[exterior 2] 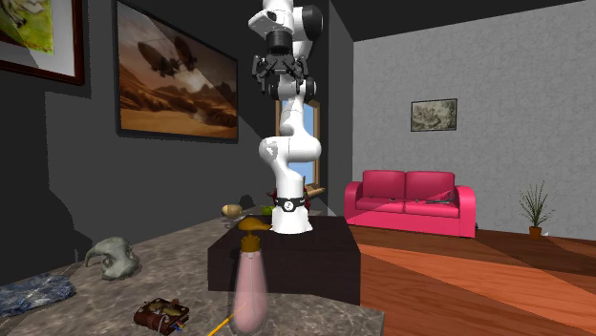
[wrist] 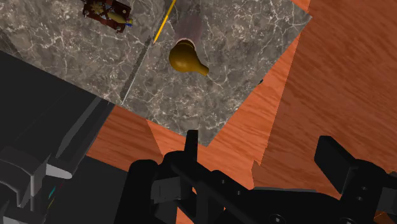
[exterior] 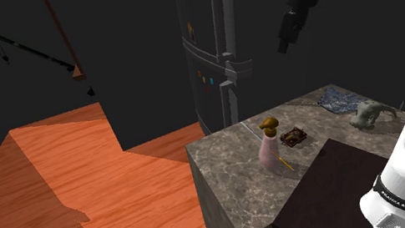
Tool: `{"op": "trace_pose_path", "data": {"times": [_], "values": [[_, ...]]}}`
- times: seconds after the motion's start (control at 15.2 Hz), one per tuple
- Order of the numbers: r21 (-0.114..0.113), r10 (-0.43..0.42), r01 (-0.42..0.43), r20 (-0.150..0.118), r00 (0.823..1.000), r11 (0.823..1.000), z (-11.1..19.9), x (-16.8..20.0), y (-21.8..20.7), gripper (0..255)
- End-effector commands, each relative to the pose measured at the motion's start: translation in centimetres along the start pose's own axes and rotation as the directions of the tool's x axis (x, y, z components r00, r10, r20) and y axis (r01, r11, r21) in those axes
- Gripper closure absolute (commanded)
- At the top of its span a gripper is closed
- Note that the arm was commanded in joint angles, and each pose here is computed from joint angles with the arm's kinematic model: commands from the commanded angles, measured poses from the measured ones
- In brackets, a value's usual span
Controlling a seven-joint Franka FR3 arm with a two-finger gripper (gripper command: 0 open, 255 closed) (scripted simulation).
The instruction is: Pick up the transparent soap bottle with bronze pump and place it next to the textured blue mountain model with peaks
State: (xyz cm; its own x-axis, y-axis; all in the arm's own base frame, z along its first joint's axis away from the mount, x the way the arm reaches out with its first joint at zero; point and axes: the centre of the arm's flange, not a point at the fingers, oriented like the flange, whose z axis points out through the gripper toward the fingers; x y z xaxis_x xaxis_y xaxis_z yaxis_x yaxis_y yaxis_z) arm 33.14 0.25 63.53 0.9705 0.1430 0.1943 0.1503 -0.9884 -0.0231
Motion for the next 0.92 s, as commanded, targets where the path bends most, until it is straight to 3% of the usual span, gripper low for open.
{"op": "trace_pose_path", "data": {"times": [0.0,0.86], "values": [[0.0,0.0,0.0,0.0,1.0,1.0,0.0,0.0,0.0,0],[0.045,-0.09,0.088,0.057,0.994,0.995,16.4,0.9,5.6,0]]}}
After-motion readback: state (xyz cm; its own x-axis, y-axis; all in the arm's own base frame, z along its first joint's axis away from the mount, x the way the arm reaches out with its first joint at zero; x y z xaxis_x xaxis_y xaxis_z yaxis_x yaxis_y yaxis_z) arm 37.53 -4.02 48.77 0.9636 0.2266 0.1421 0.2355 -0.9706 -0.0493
